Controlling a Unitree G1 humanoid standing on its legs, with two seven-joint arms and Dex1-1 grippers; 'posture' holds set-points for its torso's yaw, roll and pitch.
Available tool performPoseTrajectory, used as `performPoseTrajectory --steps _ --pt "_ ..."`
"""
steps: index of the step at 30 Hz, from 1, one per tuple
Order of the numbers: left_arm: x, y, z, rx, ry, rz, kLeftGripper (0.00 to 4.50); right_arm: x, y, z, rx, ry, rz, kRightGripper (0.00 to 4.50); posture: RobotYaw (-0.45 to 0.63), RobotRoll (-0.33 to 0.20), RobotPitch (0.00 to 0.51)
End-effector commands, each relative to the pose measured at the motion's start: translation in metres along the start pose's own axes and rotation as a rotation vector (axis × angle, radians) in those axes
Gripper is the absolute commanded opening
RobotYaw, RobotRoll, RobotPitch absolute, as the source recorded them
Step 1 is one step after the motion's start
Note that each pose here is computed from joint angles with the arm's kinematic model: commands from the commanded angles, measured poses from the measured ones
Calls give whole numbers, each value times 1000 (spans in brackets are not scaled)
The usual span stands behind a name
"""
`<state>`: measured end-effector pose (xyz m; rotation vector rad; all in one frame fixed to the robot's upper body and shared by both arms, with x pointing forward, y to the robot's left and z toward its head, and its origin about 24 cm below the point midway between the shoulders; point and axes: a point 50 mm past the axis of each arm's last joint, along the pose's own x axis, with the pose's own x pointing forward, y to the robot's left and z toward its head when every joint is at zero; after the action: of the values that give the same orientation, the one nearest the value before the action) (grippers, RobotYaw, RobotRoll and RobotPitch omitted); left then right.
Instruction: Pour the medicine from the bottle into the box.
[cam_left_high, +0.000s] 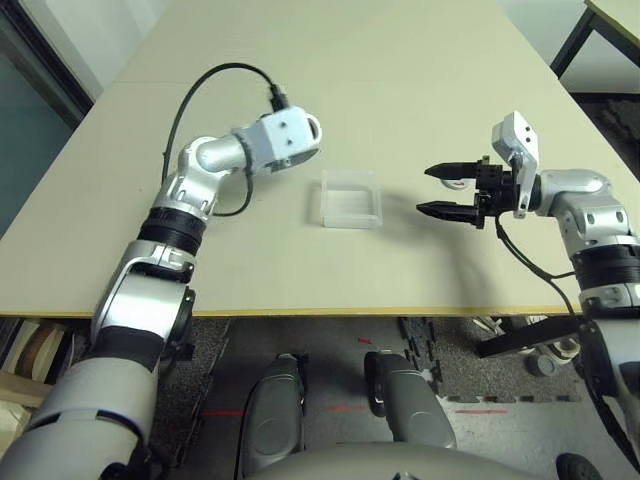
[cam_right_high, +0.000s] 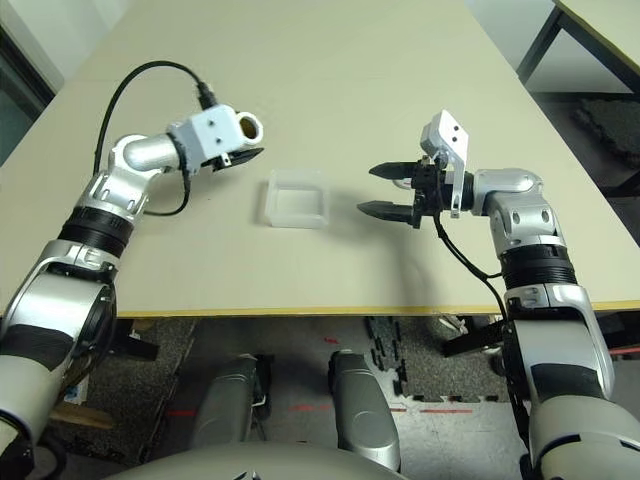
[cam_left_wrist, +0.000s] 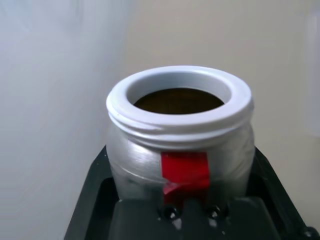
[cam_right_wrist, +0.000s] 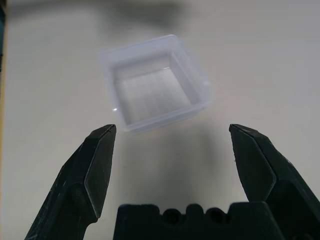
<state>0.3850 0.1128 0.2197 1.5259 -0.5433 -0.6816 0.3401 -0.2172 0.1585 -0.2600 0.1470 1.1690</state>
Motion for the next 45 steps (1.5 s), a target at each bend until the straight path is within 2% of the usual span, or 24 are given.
performPoseTrajectory --steps 1,3,9,15,19,24,29,36,40,45 --pt "13 -6 14 463 -92 -4 2644 3 -2 1 4 -7 -8 4500 -75 0 130" --pt "20 -7 19 612 -141 15 2644 4 -4 3 10 -17 -14 4500 -71 0 129" --pt "35 -13 17 787 -163 -24 2644 6 -6 8 27 -51 -24 4500 -79 0 128" --pt "38 -17 14 823 -165 -50 2644 6 -5 9 33 -61 -30 4500 -88 0 131" --pt "38 -18 12 741 -134 -50 2644 3 -4 6 39 -56 -32 4500 -88 0 132" --pt "31 -20 1 423 -20 -59 2644 3 -2 2 21 -22 -14 4500 -84 0 134" --pt "23 -18 -17 -152 145 -29 2644 5 -1 1 -3 6 9 4500 -78 0 136" --pt "8 -30 -38 -801 218 -11 2644 7 -1 -2 -28 32 25 4500 -68 0 138" --pt "0 -39 -44 -1054 231 30 2644 8 -1 -4 -36 43 31 4500 -63 0 138" --pt "-10 -48 -51 -1234 254 111 2644 9 0 -4 -40 45 35 4500 -62 0 137"
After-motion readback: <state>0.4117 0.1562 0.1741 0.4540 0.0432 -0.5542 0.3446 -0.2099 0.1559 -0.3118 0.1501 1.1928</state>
